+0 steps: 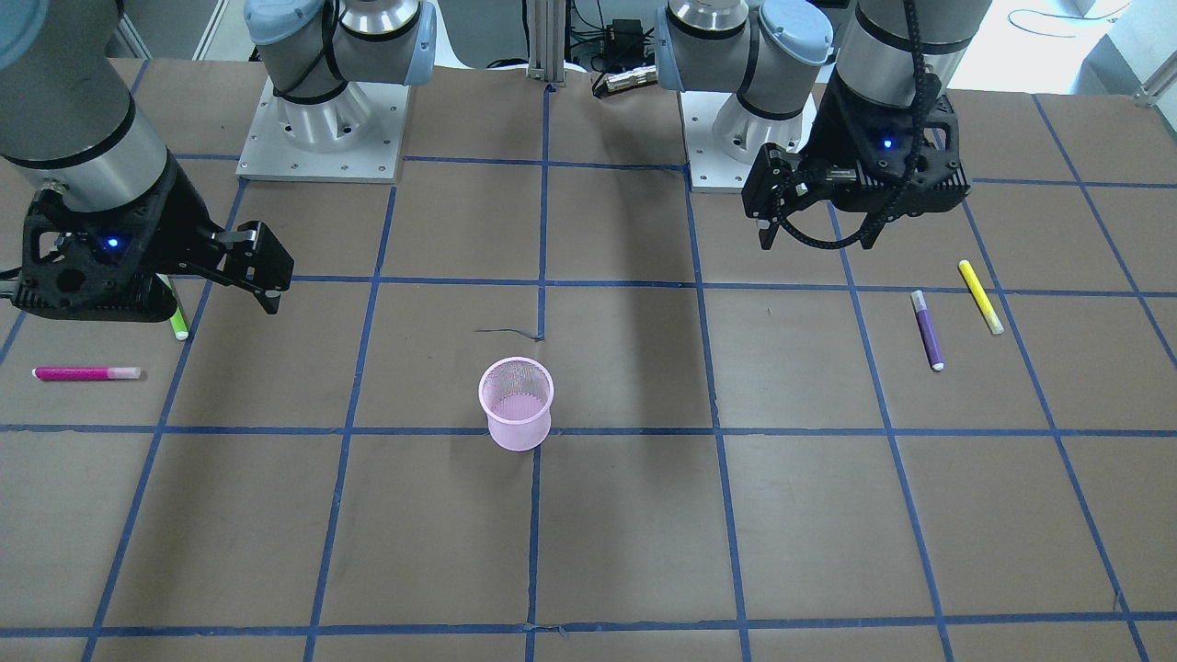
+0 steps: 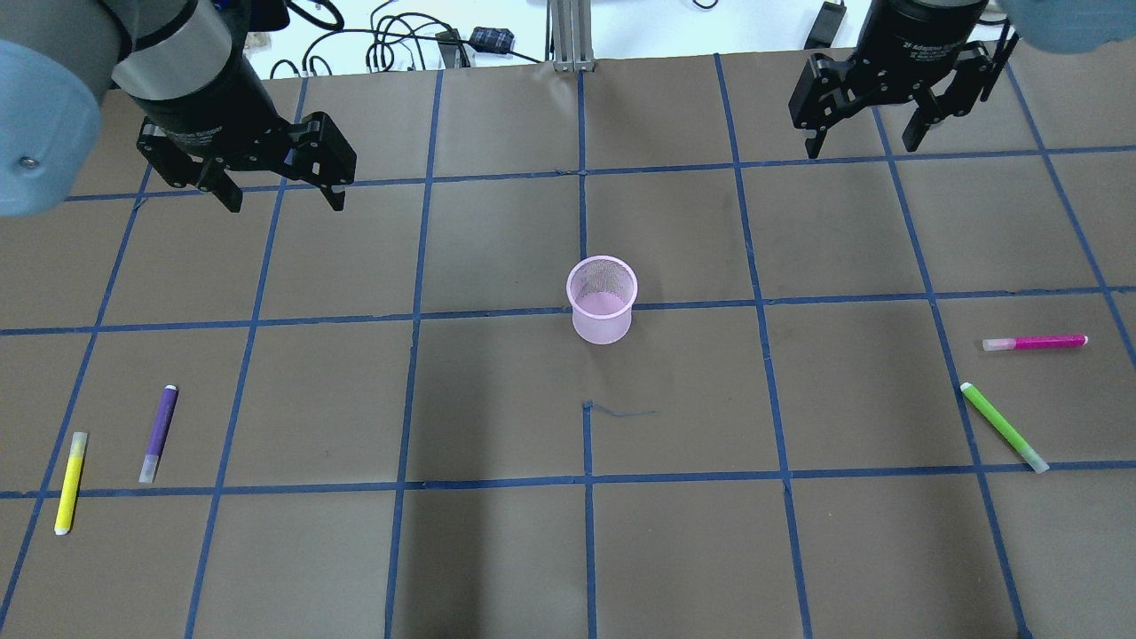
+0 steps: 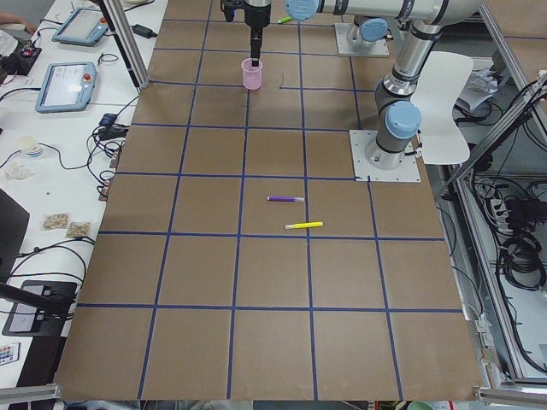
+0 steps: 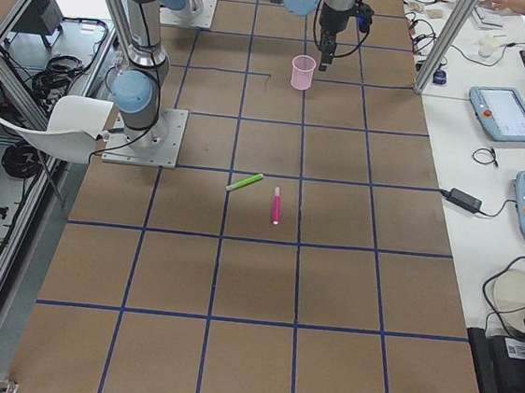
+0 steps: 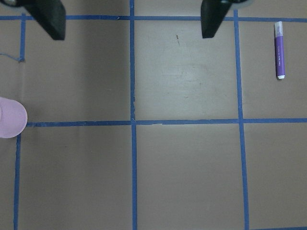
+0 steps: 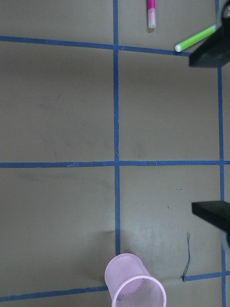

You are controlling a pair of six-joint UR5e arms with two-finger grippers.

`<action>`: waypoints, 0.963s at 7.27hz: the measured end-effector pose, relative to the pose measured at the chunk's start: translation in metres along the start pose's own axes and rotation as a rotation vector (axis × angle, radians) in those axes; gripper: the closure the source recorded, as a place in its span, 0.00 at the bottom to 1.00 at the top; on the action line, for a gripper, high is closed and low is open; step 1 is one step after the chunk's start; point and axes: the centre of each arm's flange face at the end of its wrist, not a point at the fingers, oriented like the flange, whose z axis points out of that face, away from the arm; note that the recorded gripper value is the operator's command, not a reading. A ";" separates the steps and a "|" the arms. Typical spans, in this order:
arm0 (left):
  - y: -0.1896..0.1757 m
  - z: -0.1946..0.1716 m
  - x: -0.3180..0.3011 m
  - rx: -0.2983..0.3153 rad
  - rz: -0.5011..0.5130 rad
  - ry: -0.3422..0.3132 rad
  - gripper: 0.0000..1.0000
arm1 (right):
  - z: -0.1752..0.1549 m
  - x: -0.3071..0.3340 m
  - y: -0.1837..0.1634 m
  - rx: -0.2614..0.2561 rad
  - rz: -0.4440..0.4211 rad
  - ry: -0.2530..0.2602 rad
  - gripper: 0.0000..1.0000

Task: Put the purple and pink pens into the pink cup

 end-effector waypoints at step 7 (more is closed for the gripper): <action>-0.002 -0.005 -0.005 0.012 -0.005 -0.001 0.00 | 0.001 0.012 -0.002 -0.011 -0.123 0.020 0.00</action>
